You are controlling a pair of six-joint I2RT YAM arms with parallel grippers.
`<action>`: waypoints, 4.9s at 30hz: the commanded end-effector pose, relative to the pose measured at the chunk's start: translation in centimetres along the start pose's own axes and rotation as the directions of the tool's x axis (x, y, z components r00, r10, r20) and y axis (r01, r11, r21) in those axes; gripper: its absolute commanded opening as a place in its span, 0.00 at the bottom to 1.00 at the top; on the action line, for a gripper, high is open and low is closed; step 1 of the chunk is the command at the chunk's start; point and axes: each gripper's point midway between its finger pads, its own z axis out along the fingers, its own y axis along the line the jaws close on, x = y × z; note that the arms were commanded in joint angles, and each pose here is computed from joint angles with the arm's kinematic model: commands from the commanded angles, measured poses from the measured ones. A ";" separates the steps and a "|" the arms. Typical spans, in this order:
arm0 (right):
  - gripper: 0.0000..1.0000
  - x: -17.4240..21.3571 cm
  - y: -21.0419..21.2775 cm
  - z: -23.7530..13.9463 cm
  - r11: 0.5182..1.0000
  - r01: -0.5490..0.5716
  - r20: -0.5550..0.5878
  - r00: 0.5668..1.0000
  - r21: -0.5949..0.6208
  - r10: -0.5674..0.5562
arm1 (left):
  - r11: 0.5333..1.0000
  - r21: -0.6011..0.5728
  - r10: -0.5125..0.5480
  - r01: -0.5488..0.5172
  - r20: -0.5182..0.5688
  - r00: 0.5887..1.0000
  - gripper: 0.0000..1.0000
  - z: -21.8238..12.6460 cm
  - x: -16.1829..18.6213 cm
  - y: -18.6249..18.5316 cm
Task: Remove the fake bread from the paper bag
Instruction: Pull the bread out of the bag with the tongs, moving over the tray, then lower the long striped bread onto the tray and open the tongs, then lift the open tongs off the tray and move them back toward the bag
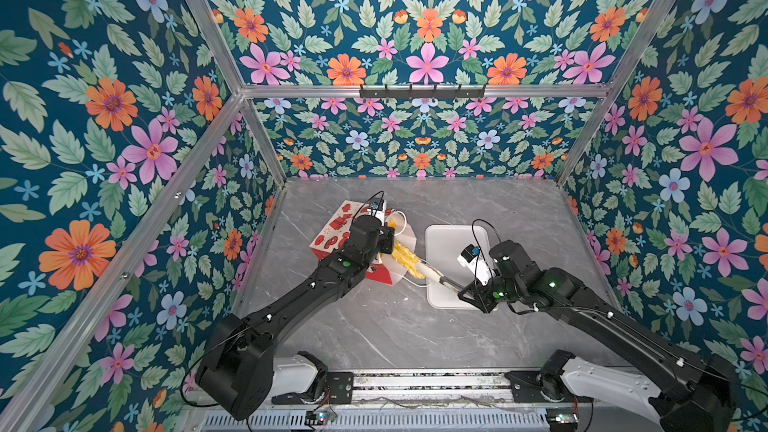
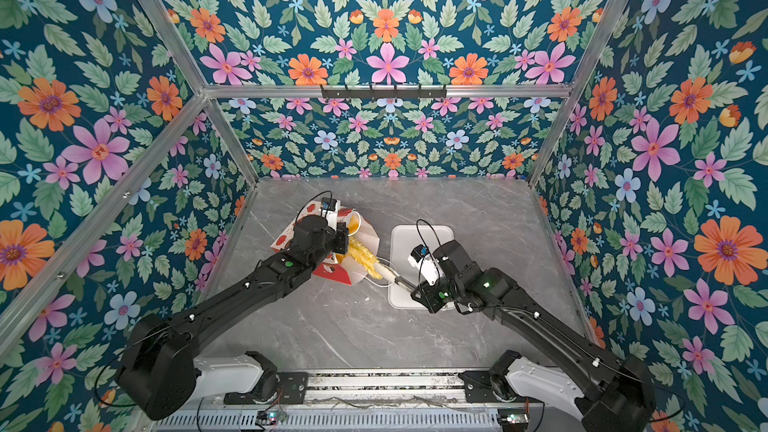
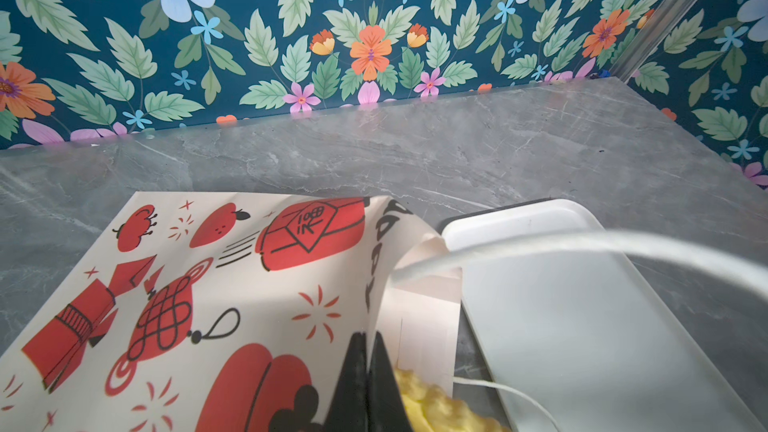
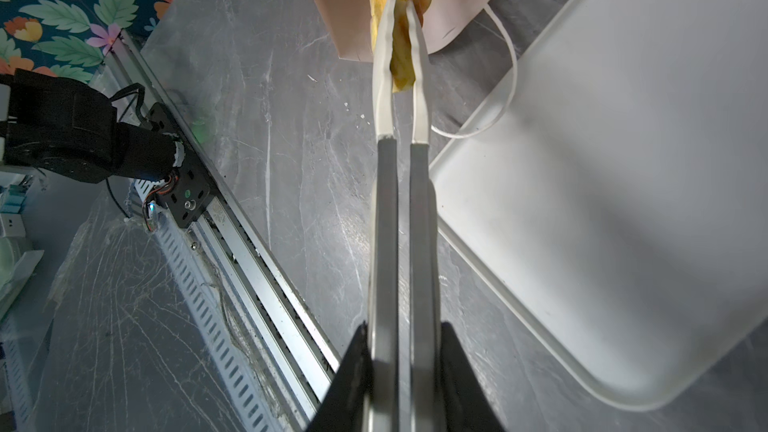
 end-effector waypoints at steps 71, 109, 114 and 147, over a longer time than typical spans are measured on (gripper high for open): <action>0.28 3.2 -6.6 -0.2 0.810 -0.305 0.021 0.940 0.500 0.341 | 0.980 0.155 -0.131 0.121 0.061 0.989 0.00 1.0 0.2 -0.1; 0.43 0.1 -4.8 2.7 0.901 -0.259 0.077 0.966 0.348 0.247 | 0.975 0.176 -0.143 0.133 0.045 0.989 0.00 1.3 0.4 -0.6; 0.42 -2.9 -4.9 2.0 0.908 -0.249 0.177 0.964 0.337 0.199 | 0.976 0.169 -0.144 0.134 0.048 0.988 0.00 1.1 0.4 -0.4; 0.39 3.2 -9.2 1.9 0.802 -0.427 0.076 0.896 0.418 0.437 | 0.976 0.167 -0.150 0.140 0.047 0.988 0.00 0.9 0.9 -0.2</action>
